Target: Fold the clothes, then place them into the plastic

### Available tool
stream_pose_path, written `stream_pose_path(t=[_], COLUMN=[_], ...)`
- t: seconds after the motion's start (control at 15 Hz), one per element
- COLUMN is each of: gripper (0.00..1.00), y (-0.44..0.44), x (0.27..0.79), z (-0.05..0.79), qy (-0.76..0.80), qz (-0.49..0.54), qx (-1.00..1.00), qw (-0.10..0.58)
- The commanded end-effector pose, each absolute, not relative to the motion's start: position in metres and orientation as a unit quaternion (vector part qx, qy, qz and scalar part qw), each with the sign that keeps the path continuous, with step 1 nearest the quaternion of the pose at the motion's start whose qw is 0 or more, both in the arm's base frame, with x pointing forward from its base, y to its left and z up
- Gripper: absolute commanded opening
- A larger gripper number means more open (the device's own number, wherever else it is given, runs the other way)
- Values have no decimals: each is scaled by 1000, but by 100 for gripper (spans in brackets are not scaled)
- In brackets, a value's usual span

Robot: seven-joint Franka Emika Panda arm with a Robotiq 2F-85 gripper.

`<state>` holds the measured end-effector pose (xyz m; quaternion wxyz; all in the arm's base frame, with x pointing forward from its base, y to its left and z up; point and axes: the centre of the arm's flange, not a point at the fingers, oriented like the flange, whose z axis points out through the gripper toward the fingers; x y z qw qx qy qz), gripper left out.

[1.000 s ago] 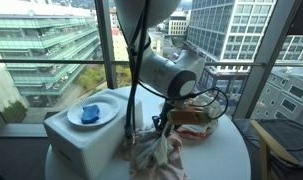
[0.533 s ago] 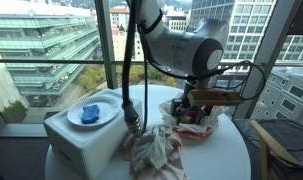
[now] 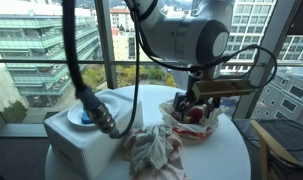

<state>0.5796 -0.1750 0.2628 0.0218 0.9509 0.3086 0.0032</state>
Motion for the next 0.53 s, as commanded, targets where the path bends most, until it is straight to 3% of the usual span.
stream_pose_path(t=[0.0, 0.27, 0.47], gripper=[100, 100, 100], y=[-179, -172, -174], x=[576, 542, 510], z=[242, 176, 127], qy=[292, 283, 290], qz=[19, 36, 33], qx=[956, 953, 951], qw=[-17, -106, -104])
